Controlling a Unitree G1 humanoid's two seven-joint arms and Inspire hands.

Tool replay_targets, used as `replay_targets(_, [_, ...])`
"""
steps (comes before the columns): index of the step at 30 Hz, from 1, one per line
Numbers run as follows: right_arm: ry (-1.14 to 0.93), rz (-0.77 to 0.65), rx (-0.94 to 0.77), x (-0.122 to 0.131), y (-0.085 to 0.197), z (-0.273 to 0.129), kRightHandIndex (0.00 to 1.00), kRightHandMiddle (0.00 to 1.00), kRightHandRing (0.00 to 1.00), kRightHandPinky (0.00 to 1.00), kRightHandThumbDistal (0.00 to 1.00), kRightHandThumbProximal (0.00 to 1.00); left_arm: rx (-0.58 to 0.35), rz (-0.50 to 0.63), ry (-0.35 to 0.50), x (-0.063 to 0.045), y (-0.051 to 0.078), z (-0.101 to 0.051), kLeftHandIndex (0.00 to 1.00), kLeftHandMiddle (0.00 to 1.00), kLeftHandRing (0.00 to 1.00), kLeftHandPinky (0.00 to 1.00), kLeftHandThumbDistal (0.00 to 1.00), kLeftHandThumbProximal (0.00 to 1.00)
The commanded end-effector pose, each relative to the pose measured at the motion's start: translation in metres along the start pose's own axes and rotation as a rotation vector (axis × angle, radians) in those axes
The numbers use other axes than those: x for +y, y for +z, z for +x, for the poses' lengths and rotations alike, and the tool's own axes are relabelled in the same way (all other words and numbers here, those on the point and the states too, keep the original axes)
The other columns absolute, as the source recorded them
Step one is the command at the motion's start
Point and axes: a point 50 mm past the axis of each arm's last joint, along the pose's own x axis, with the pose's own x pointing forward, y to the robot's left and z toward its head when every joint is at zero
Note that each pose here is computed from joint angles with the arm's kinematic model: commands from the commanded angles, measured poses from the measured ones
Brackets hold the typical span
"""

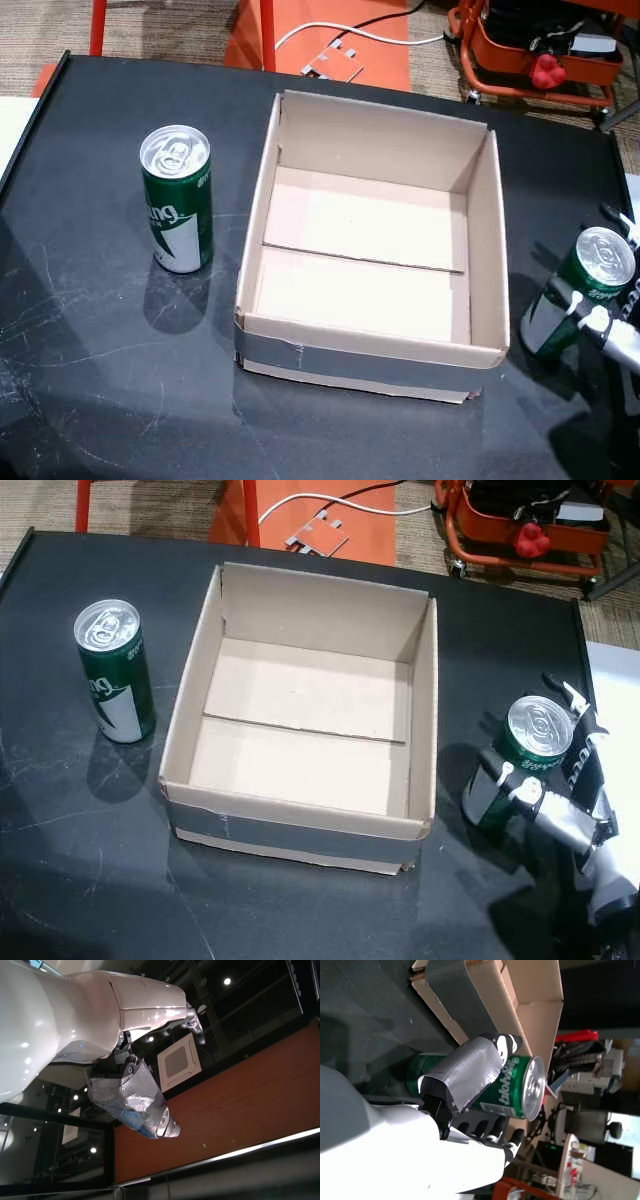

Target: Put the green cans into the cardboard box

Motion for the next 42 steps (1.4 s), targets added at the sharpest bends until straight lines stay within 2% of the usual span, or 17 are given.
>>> replay_targets(1, [-0.03,0.037,0.03,-0.002,-0.005,-0.001,0.87,0.84,0.82,0.87,1.0,0.51,-0.005,-0.006,-0.013,-0.001,0.003,0.002,0.85,0.95,1.0,0.84,0.94,0.0])
replay_targets(4, [-0.044,0.025,0.056,-0.002,-0.008,-0.001,0.84,0.81,0.8,0.85,1.0,0.51,-0.013,-0.004,-0.02,-0.001,0.004,0.002,0.84,0.94,1.0,0.82,0.91,0.0])
replay_targets(8, [-0.058,0.052,0.081,-0.001,-0.011,0.0,0.84,0.81,0.79,0.84,0.95,0.44,-0.029,-0.04,-0.006,-0.001,0.005,0.001,0.82,0.93,1.0,0.8,0.94,0.0])
replay_targets(9, [-0.061,0.057,0.087,0.0,-0.012,-0.001,0.83,0.81,0.79,0.84,0.97,0.44,-0.03,-0.038,-0.006,-0.001,0.005,0.001,0.82,0.93,1.0,0.8,0.92,0.0])
replay_targets(11, [-0.067,0.068,0.096,0.0,-0.014,-0.001,0.84,0.81,0.79,0.84,0.98,0.43,-0.029,-0.039,-0.01,-0.001,0.006,0.001,0.82,0.92,1.0,0.81,0.94,0.0])
replay_targets(21, [-0.085,0.065,0.14,-0.001,-0.019,-0.004,0.83,0.8,0.79,0.83,0.89,0.39,-0.043,-0.085,0.005,-0.001,0.007,0.001,0.8,0.91,1.0,0.82,0.98,0.0])
replay_targets(23, [-0.094,0.034,0.144,-0.001,-0.018,-0.003,0.79,0.76,0.76,0.81,0.83,0.4,-0.04,-0.084,0.005,-0.001,0.007,0.001,0.8,0.91,1.0,0.82,0.99,0.0])
replay_targets(24, [-0.103,0.022,0.144,-0.001,-0.018,-0.003,0.74,0.72,0.72,0.78,0.71,0.35,-0.037,-0.085,0.004,-0.001,0.007,0.001,0.8,0.91,1.0,0.82,0.98,0.0])
replay_targets(25, [-0.124,0.027,0.143,-0.001,-0.018,-0.003,0.68,0.65,0.66,0.73,0.53,0.24,-0.035,-0.086,0.005,-0.001,0.007,0.001,0.8,0.91,1.0,0.81,0.99,0.0])
replay_targets(26, [-0.158,0.033,0.137,-0.001,-0.018,-0.002,0.61,0.58,0.59,0.67,0.23,0.13,-0.035,-0.086,0.002,-0.001,0.007,0.001,0.8,0.91,1.0,0.81,0.98,0.0])
replay_targets(27, [-0.186,0.036,0.134,-0.001,-0.018,-0.002,0.55,0.52,0.55,0.62,0.21,0.01,-0.035,-0.085,0.0,-0.001,0.006,0.001,0.81,0.91,1.0,0.81,0.96,0.0])
replay_targets(29, [-0.231,-0.02,0.113,-0.001,-0.016,-0.001,0.43,0.42,0.46,0.54,0.07,0.0,-0.033,-0.076,0.003,-0.001,0.006,0.002,0.8,0.91,1.0,0.8,1.0,0.0])
replay_targets(30, [-0.244,-0.051,0.107,0.0,-0.014,-0.001,0.4,0.38,0.43,0.5,0.04,0.0,-0.031,-0.068,0.0,-0.001,0.006,0.002,0.81,0.92,1.0,0.81,0.94,0.0])
replay_targets(32, [-0.262,-0.083,0.1,0.0,-0.013,0.0,0.35,0.35,0.39,0.47,0.01,0.0,-0.028,-0.056,-0.006,-0.001,0.005,0.002,0.81,0.92,1.0,0.81,0.9,0.0])
replay_targets(34, [-0.27,-0.103,0.095,0.0,-0.012,0.001,0.33,0.33,0.37,0.44,0.03,0.0,-0.024,-0.046,-0.017,-0.001,0.004,0.002,0.82,0.93,1.0,0.82,0.88,0.0])
replay_targets(37, [-0.279,-0.149,0.074,-0.001,-0.008,0.002,0.33,0.31,0.34,0.42,0.07,0.0,-0.017,-0.042,-0.014,-0.001,0.003,0.002,0.82,0.92,1.0,0.83,0.9,0.0])
replay_targets(42, [-0.28,-0.179,0.038,-0.002,-0.002,0.006,0.31,0.3,0.33,0.42,0.07,0.0,-0.01,-0.024,-0.012,-0.001,0.0,0.001,0.82,0.93,1.0,0.84,0.88,0.0])
